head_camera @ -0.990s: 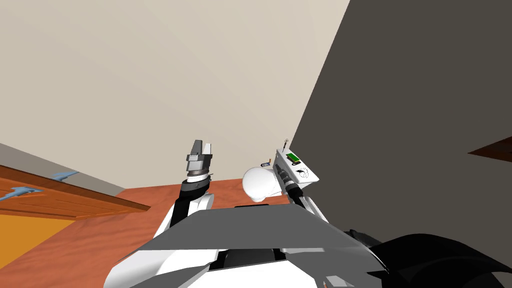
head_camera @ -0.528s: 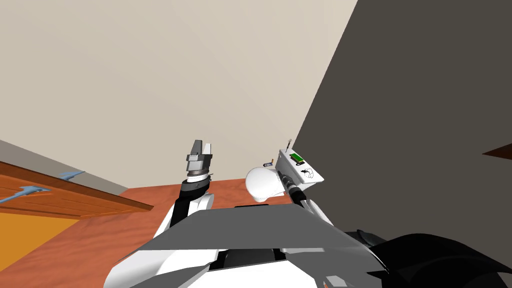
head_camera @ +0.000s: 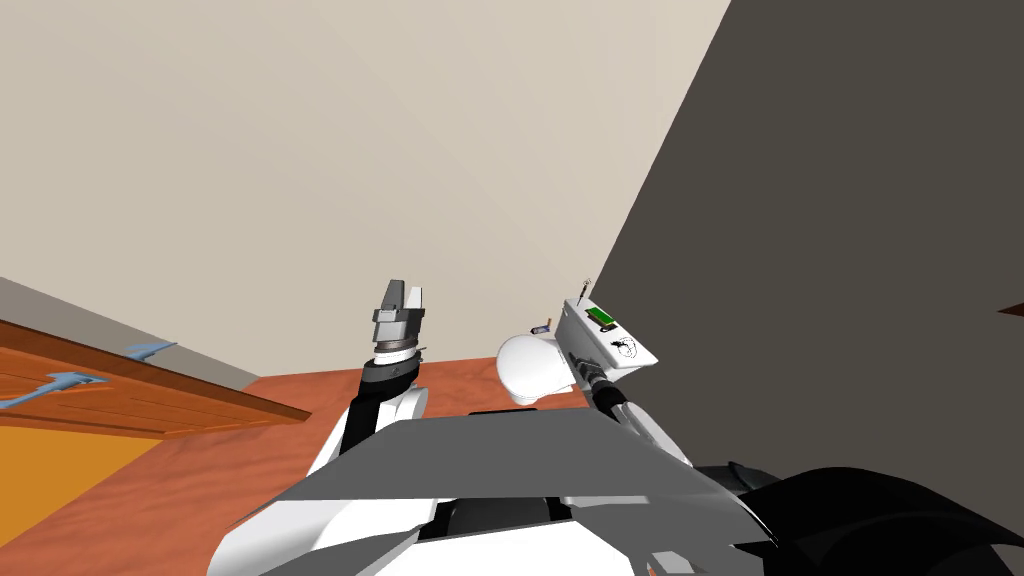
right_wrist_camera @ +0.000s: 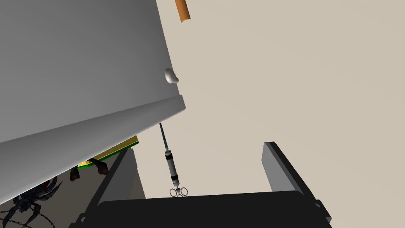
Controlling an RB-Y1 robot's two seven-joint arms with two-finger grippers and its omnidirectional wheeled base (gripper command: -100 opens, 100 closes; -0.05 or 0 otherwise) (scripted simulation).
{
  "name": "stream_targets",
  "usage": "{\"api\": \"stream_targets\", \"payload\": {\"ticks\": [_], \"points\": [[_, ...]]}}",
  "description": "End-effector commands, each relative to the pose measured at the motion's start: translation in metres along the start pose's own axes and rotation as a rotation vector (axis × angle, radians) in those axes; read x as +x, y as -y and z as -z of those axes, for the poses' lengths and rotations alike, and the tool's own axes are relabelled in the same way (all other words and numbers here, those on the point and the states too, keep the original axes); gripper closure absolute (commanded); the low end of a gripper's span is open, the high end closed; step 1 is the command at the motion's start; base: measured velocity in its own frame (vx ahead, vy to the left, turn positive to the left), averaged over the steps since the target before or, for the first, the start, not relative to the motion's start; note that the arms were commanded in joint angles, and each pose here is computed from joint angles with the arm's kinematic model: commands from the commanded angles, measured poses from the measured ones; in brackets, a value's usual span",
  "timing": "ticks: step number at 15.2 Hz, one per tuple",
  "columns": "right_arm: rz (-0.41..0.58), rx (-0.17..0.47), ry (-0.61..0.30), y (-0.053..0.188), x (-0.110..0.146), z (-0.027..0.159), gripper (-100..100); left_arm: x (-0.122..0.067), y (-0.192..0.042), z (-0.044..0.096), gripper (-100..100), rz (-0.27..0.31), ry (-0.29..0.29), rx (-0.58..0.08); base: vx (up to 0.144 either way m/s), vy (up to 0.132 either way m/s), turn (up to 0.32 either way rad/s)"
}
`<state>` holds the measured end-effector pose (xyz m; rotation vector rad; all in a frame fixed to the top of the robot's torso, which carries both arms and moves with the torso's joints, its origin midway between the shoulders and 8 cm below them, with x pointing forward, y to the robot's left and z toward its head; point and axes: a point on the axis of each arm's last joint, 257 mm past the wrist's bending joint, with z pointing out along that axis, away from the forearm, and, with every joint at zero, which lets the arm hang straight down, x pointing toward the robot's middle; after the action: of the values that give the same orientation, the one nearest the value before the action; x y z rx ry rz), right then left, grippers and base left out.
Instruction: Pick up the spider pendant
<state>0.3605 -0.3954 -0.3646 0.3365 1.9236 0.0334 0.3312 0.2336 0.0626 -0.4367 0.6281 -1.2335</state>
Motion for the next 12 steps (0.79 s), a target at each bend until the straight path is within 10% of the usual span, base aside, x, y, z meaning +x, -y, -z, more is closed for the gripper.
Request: {"api": "stream_targets", "payload": {"ticks": [1, 12], "points": [[0.061, 0.046, -0.013, 0.022, 0.002, 0.001, -100, 0.0, 0.0, 0.0, 0, 0.0, 0.0, 0.0, 0.014, 0.069, -0.001], [0.474, 0.321, -0.049, 0.165, -0.032, 0.021, -100, 0.0, 0.0, 0.0, 0, 0.0, 0.0, 0.0, 0.025, 0.054, 0.001]]}}
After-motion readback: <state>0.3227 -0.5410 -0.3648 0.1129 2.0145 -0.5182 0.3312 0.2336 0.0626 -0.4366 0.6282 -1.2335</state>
